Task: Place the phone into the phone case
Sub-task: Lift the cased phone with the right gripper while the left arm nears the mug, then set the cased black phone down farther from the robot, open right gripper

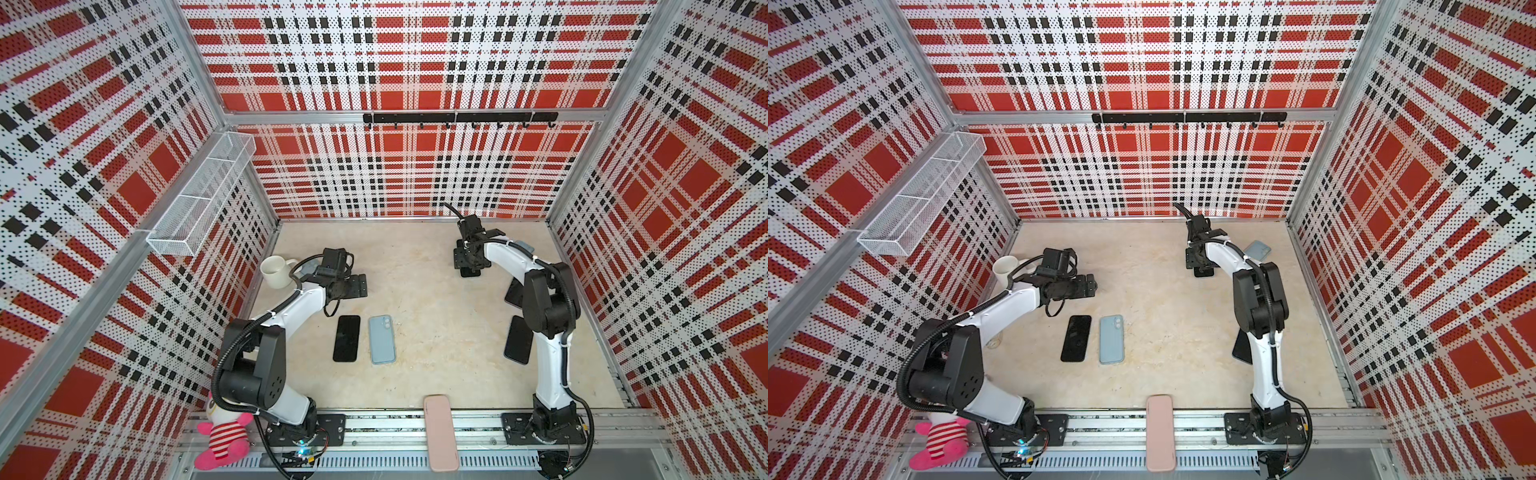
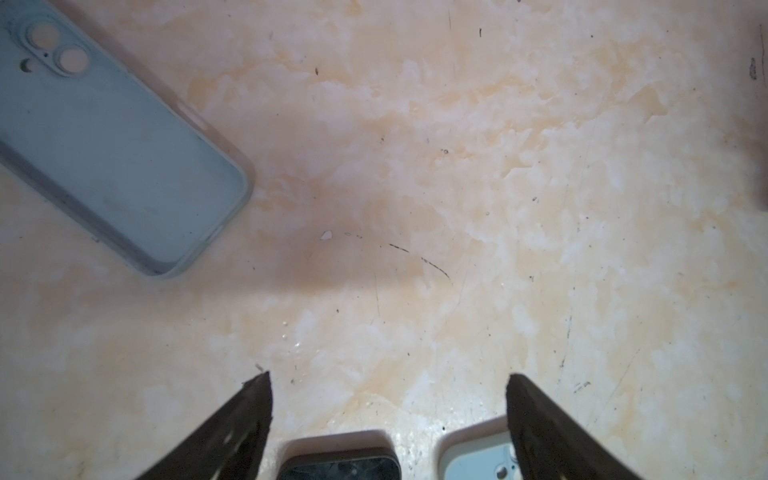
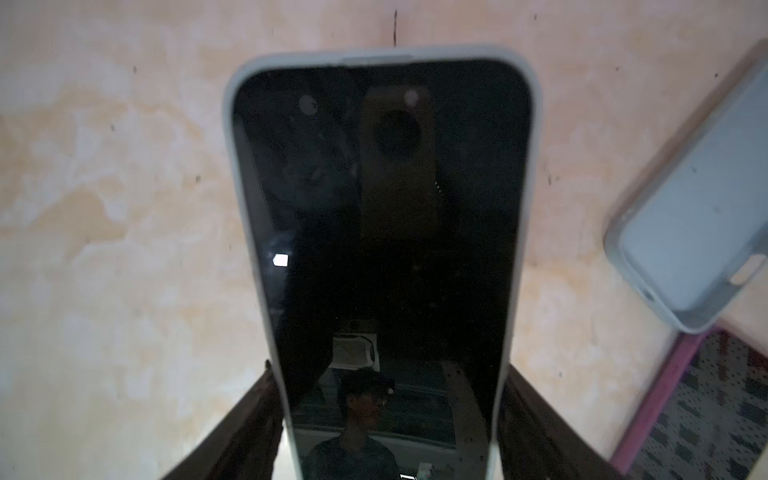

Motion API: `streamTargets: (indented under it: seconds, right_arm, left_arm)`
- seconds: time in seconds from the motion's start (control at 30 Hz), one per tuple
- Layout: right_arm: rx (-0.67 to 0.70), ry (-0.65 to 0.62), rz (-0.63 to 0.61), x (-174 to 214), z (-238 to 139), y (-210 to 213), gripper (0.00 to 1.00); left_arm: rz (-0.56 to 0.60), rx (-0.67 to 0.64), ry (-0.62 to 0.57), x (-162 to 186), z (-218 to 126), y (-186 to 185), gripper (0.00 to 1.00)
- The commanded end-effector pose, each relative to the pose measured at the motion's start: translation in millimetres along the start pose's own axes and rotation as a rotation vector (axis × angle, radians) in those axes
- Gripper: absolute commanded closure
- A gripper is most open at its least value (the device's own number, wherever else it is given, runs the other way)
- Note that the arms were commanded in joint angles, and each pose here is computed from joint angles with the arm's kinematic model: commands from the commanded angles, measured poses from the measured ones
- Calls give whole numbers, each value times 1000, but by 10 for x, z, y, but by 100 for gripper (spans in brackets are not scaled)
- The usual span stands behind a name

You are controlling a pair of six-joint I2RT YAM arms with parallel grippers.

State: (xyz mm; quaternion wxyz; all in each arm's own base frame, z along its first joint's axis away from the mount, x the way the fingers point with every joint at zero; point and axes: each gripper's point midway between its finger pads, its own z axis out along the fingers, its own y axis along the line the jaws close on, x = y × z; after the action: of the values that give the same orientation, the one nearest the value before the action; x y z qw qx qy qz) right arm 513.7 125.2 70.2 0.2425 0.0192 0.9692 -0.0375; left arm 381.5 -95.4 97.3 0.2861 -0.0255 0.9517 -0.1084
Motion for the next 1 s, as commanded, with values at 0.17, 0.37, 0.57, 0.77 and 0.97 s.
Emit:
streamTargets:
  seconds: [0.17, 0.37, 0.57, 0.77, 0.97]
  right_arm:
    - [40, -45, 134, -263, 263, -124, 45]
    - [24, -39, 129, -292, 454, -78, 43]
    - [-34, -19, 121, -263, 486, 32, 18]
    - [-49, -84, 123, -400, 114, -30, 6]
    - [11, -122, 142, -312, -338, -306, 7]
  left_arm:
    - [-41, 36, -2, -7, 13, 80, 11]
    - [-32, 10, 3, 11, 39, 112, 11]
    - [-27, -18, 7, 23, 51, 158, 11]
    - [-22, -18, 8, 25, 46, 148, 11]
    - [-9, -49, 2, 20, 23, 178, 11]
